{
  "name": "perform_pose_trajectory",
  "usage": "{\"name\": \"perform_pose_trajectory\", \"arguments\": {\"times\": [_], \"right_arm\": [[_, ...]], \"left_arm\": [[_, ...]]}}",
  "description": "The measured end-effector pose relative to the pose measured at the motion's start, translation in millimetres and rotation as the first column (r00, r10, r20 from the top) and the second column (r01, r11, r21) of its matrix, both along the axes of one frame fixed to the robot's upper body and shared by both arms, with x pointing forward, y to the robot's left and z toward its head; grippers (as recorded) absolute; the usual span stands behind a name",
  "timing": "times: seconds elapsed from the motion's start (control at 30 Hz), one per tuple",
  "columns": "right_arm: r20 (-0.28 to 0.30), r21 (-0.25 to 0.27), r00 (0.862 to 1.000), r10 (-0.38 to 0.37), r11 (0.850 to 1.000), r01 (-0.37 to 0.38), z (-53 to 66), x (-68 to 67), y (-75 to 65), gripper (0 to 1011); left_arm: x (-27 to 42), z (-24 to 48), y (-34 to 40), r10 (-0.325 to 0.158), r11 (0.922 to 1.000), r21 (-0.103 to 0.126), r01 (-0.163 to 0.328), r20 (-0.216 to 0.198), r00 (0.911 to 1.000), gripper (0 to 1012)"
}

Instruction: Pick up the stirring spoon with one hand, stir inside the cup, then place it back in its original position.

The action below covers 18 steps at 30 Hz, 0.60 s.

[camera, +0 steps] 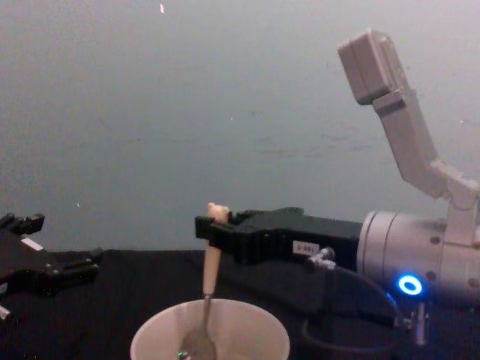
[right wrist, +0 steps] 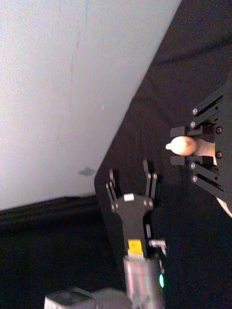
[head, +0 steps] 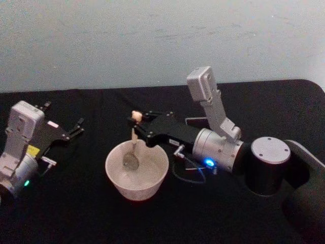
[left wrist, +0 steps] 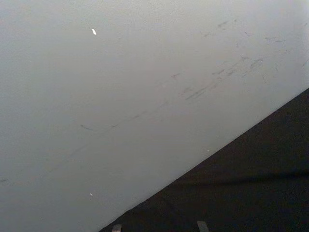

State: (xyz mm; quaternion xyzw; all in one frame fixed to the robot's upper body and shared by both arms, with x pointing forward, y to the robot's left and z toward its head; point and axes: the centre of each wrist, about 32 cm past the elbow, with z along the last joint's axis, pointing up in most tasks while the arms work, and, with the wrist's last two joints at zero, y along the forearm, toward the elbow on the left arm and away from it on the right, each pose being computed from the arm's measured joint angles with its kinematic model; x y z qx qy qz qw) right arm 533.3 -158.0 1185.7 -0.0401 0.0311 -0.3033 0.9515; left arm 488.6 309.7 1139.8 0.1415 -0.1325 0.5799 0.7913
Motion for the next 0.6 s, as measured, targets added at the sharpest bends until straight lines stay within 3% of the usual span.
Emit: {"name": "perform_pose_trajectory", "arguments": {"times": [0.33, 0.6], "right_arm": [[0.020, -0.023, 1.000, -0.024, 0.999, 0.025, 0.3, -1.7, -25.4, 222], [-0.009, -0.014, 1.000, 0.025, 1.000, -0.025, 3.8, -23.5, -47.3, 221]], "left_arm": [[0.0, 0.0, 0.0, 0.000, 1.0000, 0.000, 0.000, 0.000, 1.0000, 1001], [0.0, 0.0, 0.0, 0.000, 1.0000, 0.000, 0.000, 0.000, 1.0000, 1001]]}}
